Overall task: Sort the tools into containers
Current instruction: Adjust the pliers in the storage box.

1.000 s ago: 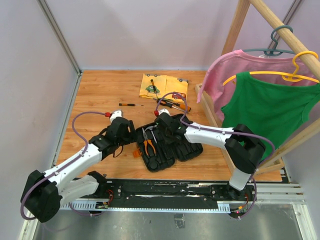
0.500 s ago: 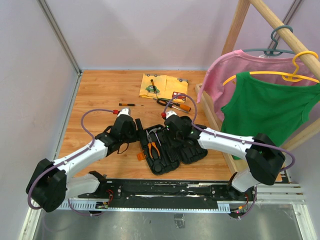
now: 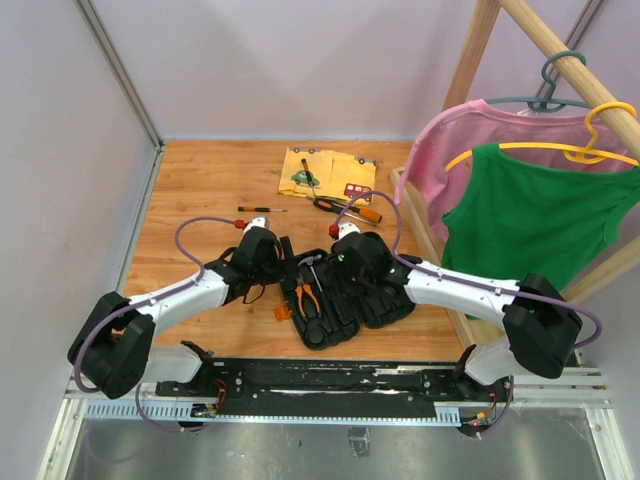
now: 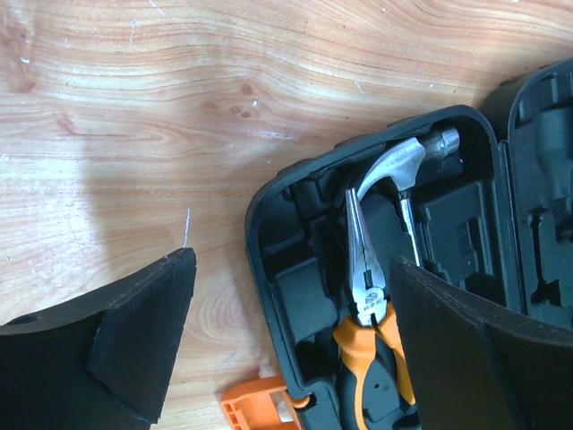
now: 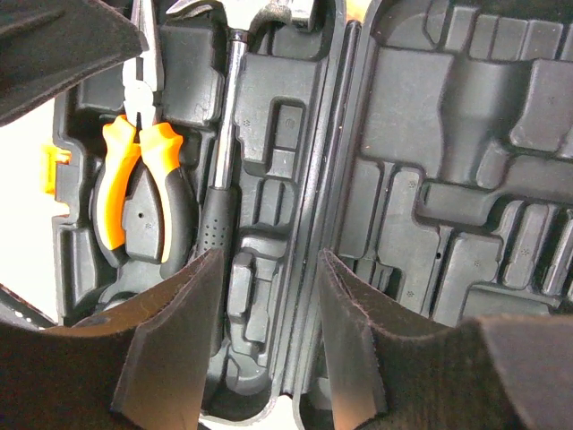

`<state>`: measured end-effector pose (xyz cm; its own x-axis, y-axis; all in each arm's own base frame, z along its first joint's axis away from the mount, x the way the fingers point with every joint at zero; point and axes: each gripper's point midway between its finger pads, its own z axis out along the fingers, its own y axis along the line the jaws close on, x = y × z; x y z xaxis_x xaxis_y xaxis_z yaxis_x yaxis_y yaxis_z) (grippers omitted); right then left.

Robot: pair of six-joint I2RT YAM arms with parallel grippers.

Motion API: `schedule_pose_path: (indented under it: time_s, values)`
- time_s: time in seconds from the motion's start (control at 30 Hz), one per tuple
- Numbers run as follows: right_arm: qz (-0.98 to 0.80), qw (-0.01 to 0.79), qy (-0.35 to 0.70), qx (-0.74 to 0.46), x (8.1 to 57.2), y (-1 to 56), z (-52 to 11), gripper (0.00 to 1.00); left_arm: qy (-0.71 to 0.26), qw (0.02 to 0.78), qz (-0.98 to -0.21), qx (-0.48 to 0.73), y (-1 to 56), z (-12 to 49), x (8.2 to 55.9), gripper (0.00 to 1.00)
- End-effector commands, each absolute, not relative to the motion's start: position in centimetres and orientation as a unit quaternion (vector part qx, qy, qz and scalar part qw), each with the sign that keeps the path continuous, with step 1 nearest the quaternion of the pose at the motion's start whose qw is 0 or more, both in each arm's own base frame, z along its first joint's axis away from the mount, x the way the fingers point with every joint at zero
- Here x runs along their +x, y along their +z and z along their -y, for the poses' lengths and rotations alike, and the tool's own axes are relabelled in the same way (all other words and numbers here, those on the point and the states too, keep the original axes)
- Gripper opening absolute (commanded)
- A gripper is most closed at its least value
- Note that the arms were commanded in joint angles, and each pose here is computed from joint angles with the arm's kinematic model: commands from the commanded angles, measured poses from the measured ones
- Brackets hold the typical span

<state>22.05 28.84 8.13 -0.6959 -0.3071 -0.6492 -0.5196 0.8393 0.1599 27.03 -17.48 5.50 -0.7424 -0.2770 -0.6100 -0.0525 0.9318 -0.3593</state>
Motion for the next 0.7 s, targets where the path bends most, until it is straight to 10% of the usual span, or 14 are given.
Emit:
schedule_pose_path:
  time_s: [0.0,0.67]
  values:
    - [-0.907,0.321,0.167,-0.213,22.4,8.2,-28.4,0.48,-0.172,0.368,-0.908,-0.1,6.7,18.4,28.6,0.93]
    - [-0.913,0.311,0.156,-0.215,22.3,7.4,-28.2,0.48,-0.169,0.344,-0.919,-0.092,4.0,18.7,28.2,0.72]
